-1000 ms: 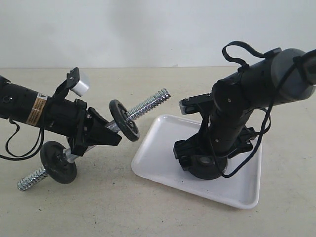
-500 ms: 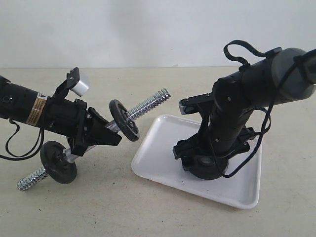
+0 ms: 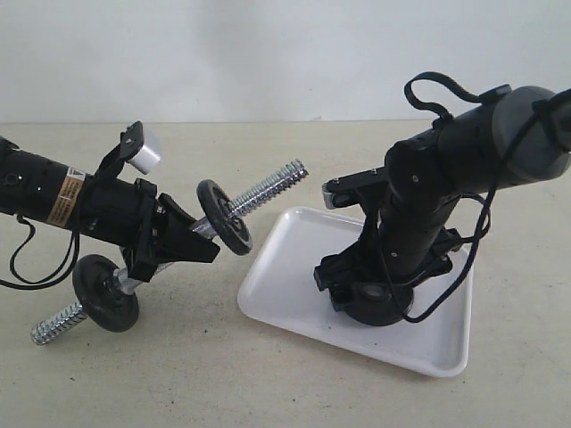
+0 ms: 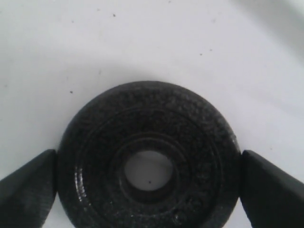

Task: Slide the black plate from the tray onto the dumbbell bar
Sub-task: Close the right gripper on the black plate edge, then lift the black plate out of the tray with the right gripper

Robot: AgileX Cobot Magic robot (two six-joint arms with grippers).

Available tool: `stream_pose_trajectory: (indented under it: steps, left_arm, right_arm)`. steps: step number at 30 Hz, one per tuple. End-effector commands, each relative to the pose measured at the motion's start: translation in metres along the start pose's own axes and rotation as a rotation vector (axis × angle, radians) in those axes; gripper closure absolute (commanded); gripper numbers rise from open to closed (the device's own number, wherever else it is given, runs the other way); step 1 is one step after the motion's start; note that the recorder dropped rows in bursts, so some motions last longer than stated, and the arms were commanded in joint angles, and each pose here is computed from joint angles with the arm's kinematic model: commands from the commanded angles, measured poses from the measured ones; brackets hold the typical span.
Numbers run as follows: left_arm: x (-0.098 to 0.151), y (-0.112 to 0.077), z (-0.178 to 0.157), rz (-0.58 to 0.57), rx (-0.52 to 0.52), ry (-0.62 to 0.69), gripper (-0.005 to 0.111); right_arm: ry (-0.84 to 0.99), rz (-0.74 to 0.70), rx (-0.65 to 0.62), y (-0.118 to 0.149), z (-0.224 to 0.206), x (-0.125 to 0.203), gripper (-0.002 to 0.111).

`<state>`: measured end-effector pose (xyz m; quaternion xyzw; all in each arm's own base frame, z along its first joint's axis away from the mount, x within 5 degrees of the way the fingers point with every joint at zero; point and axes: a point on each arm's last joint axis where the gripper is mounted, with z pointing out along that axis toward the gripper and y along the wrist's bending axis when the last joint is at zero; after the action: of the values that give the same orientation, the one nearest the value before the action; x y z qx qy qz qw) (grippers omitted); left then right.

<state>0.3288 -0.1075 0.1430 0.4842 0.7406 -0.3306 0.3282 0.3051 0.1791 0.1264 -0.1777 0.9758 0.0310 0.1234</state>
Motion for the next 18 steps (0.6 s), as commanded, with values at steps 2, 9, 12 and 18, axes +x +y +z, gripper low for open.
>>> stream_pose_trajectory:
  steps: [2,9,12,18]
  left_arm:
    - [-0.027,-0.013,-0.018,0.02,0.137,-0.166,0.102]
    - [-0.025,-0.011,-0.024,0.008,0.143,-0.182,0.102]
    - [-0.023,-0.008,-0.028,-0.014,0.133,-0.185,0.102]
    - [-0.018,-0.001,-0.037,-0.042,0.101,-0.193,0.102]
  right_arm:
    - [-0.052,-0.053,0.0,-0.004,-0.024,-0.002,0.107]
    - [-0.242,-0.038,-0.032,-0.003,-0.069,-0.013,0.107]
    - [-0.301,-0.033,-0.043,-0.003,-0.086,-0.014,0.107]
    - [-0.297,-0.051,-0.036,-0.004,-0.1,-0.01,0.107]
